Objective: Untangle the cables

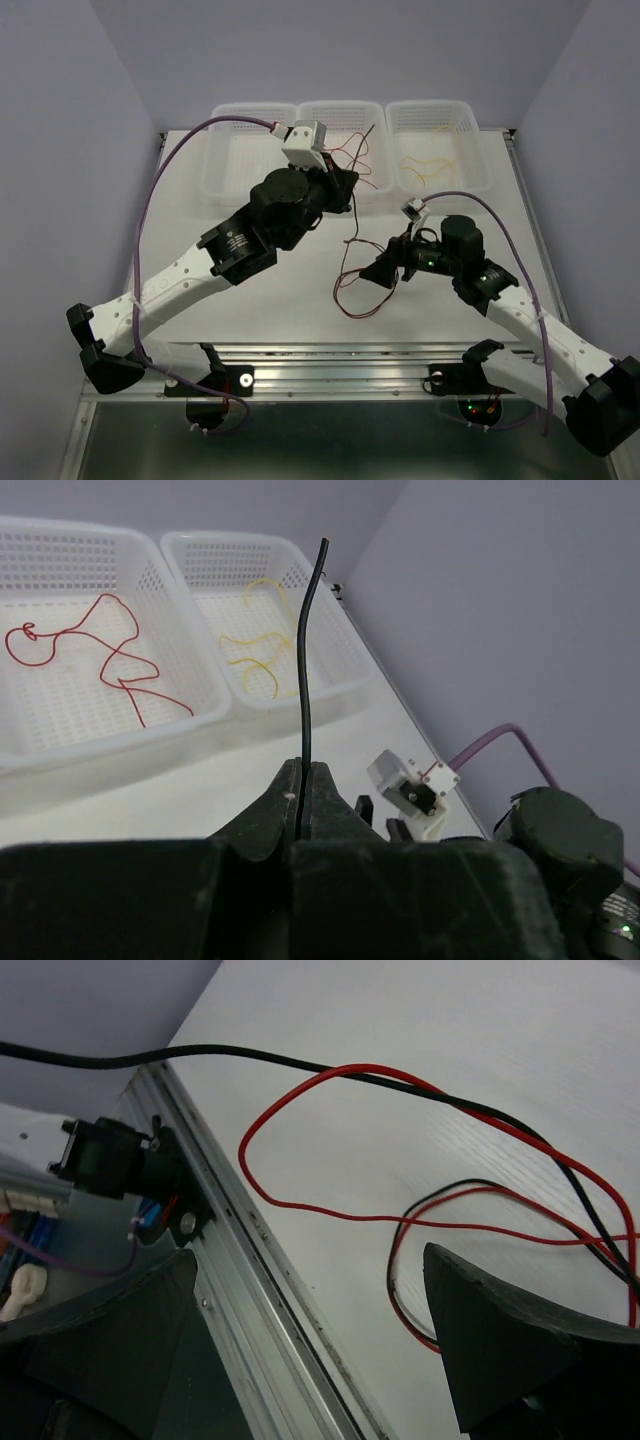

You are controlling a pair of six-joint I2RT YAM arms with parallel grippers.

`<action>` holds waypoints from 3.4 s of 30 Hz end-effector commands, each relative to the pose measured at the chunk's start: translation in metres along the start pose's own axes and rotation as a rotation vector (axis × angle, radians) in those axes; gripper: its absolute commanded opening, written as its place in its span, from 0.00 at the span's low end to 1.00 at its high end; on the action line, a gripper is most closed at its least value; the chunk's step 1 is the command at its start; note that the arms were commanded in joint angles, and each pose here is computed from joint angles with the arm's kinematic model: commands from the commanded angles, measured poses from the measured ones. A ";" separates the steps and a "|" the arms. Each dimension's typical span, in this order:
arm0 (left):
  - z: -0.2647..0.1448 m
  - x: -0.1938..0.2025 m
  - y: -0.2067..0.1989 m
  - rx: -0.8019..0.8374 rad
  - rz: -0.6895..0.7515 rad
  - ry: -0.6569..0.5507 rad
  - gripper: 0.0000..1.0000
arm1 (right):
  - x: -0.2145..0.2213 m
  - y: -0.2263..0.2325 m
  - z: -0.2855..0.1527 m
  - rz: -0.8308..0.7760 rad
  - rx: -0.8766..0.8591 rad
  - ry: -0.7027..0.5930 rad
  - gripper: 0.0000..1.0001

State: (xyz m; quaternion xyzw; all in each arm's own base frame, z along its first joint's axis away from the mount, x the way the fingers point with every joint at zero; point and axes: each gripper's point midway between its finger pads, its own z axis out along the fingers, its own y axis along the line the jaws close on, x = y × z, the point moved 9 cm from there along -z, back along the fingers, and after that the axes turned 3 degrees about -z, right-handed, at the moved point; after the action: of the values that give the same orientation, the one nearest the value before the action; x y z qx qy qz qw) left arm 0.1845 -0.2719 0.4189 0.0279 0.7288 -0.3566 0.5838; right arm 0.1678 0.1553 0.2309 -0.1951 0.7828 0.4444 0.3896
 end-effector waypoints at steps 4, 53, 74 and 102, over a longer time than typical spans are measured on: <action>-0.010 -0.021 -0.008 -0.006 -0.081 -0.054 0.00 | -0.003 0.025 0.027 -0.200 -0.267 -0.056 1.00; -0.103 -0.034 0.284 -1.387 -0.337 -0.364 0.00 | -0.190 -0.007 -0.073 -0.019 0.873 -0.734 0.01; -0.124 -0.020 0.351 -1.507 -0.466 -0.258 0.00 | -0.279 -0.089 -0.225 0.062 0.877 -0.841 0.01; -0.042 0.122 0.214 -0.868 -0.175 0.330 0.99 | -0.263 0.048 -0.113 -0.301 -0.068 -0.504 0.01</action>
State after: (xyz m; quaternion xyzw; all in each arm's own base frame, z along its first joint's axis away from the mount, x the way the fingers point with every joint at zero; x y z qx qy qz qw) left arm 0.2133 -0.1212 0.1808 -0.2425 0.9052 -0.0706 0.3417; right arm 0.2572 0.0560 0.4893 -0.1490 0.6369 0.4180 0.6304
